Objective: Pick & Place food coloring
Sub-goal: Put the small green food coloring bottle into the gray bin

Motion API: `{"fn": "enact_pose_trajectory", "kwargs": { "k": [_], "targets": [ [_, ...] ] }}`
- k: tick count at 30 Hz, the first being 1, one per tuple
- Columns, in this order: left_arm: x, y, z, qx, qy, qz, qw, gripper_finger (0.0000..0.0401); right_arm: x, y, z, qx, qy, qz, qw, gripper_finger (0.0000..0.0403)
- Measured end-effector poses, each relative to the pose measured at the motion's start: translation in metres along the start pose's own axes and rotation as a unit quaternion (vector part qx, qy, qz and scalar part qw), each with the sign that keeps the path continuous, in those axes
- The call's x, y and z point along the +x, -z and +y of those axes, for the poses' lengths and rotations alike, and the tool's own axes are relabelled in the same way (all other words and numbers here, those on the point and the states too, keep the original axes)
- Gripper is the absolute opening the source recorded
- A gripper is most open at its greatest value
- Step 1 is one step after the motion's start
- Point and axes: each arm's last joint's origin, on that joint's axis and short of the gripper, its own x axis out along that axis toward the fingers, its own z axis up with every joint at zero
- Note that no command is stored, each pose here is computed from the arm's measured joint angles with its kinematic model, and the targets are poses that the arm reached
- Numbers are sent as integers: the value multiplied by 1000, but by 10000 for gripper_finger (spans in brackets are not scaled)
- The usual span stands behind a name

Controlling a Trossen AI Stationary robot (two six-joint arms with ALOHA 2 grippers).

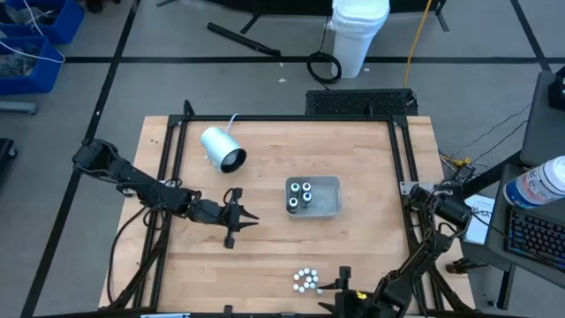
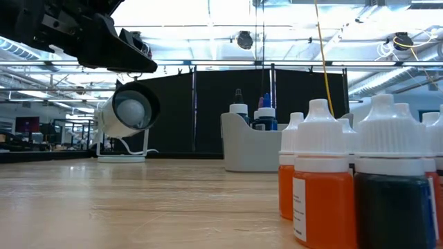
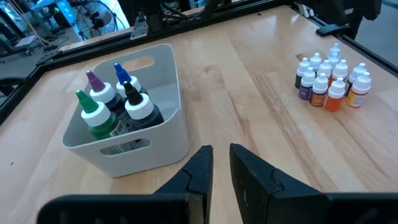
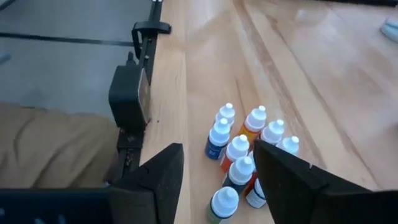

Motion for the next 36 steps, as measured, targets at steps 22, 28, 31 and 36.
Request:
{"fn": "enact_pose_trajectory", "kwargs": {
  "k": [22, 28, 31, 36],
  "targets": [
    [0, 0, 0, -7, 0, -2, 1000, 63, 1, 11, -9, 67, 22, 36, 997, 171],
    [0, 0, 0, -7, 0, -2, 1000, 63, 8, 26, -17, 88, 9, 32, 996, 171],
    [0, 0, 0, -6, 0, -2, 1000, 63, 9, 29, -19, 88, 5, 27, 996, 171],
    [0, 0, 0, -6, 0, -2, 1000, 63, 15, 28, -21, 91, -12, 39, 995, 171]
  ]
}}
